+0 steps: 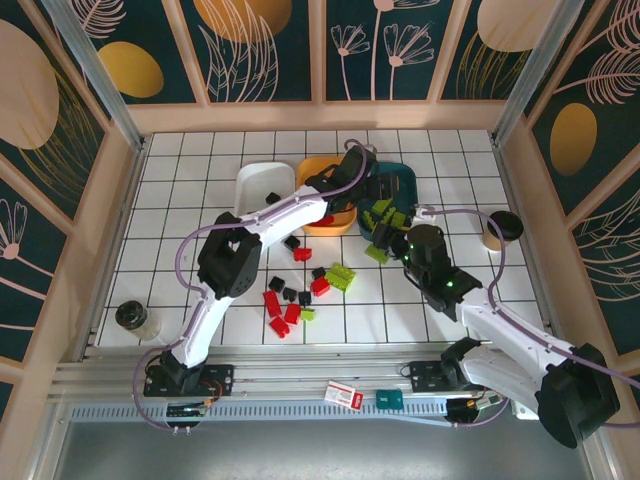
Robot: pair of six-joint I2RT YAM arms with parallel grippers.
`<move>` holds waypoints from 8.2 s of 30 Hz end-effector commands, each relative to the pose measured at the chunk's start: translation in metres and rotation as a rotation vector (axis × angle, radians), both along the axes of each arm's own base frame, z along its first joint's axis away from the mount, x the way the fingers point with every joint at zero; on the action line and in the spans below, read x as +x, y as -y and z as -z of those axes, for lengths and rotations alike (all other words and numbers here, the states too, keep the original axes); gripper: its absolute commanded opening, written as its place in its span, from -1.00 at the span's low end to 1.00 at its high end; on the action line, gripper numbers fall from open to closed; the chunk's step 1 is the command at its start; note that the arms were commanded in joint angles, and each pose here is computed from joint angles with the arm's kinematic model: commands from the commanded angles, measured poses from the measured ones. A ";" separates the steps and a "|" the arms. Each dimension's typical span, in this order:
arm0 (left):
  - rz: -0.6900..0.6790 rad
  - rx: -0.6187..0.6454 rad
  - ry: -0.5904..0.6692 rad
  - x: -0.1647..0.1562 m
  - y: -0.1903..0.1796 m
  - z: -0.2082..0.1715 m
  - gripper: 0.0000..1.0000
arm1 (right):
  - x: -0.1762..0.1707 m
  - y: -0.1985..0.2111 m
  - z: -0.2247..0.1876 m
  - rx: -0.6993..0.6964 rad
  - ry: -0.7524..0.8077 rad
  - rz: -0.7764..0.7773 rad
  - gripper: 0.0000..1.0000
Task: Sort the legos into containers by color
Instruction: Place the lego in the container, then pick up the lego from the bottom-center of the table, then place the lego in the container, then pick up the lego from the center of the table, then place the lego in the container, then pick up the lego from the bottom-center of the table, then place the lego in the container.
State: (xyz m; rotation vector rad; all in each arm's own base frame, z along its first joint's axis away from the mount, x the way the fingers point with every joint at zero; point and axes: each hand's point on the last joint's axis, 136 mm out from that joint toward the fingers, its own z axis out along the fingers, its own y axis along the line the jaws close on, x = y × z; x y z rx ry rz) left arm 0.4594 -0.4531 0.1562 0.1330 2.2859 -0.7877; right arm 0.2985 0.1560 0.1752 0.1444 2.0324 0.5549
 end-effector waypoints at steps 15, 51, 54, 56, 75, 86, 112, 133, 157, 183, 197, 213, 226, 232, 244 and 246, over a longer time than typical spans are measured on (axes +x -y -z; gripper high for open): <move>-0.202 -0.066 0.186 -0.125 -0.185 -0.088 0.97 | -0.119 -0.150 0.084 -0.274 -0.218 -0.757 0.39; -0.362 -0.008 0.114 -0.196 -0.282 -0.038 0.97 | -0.154 -0.196 0.143 -0.637 -0.213 -0.954 -0.38; -0.367 -0.003 0.125 -0.196 -0.283 -0.040 0.97 | -0.154 -0.192 0.134 -0.587 -0.209 -0.958 -0.55; -0.377 0.005 0.130 -0.195 -0.285 -0.041 0.97 | -0.153 -0.188 0.124 -0.546 -0.203 -0.953 -0.61; -0.393 0.014 0.102 -0.198 -0.289 -0.020 0.97 | 0.073 -0.022 0.025 0.019 -0.130 -0.099 -0.66; -0.391 0.029 0.047 -0.207 -0.293 0.003 0.97 | 0.129 -0.023 0.033 0.052 -0.156 -0.066 0.26; -0.161 0.366 -0.115 -0.193 -0.248 0.094 0.64 | 0.030 -0.069 0.042 0.033 -0.105 -0.197 0.28; -0.128 0.577 -0.086 -0.157 -0.225 0.133 0.35 | 0.022 -0.062 0.036 0.027 -0.087 -0.195 0.29; -0.279 0.311 0.078 -0.145 -0.248 0.020 -0.36 | 0.015 -0.057 0.042 0.038 -0.097 -0.190 0.29; -0.465 0.124 -0.059 -0.002 -0.289 0.029 0.46 | -0.069 -0.128 0.052 -0.103 -0.091 -0.565 0.34; -0.368 -0.115 -0.029 -0.111 -0.294 -0.009 0.97 | -0.112 -0.155 0.117 -0.382 -0.279 -0.613 0.36; -0.405 -0.112 -0.055 -0.151 -0.316 0.011 0.97 | -0.077 -0.164 0.145 -0.546 -0.314 -0.495 0.35; -0.420 -0.095 -0.051 -0.159 -0.323 0.014 0.97 | -0.089 -0.171 0.117 -0.442 -0.250 -0.564 -0.42; -0.402 -0.086 -0.092 -0.167 -0.321 0.030 0.97 | -0.090 -0.174 0.051 -0.264 -0.137 -0.624 -0.49; -0.405 -0.108 -0.107 -0.179 -0.324 0.038 0.97 | 0.066 -0.145 -0.007 -0.157 -0.044 -0.338 -0.54; -0.405 -0.108 -0.113 -0.181 -0.325 0.041 0.97 | 0.086 -0.151 0.004 -0.187 -0.057 -0.326 -0.53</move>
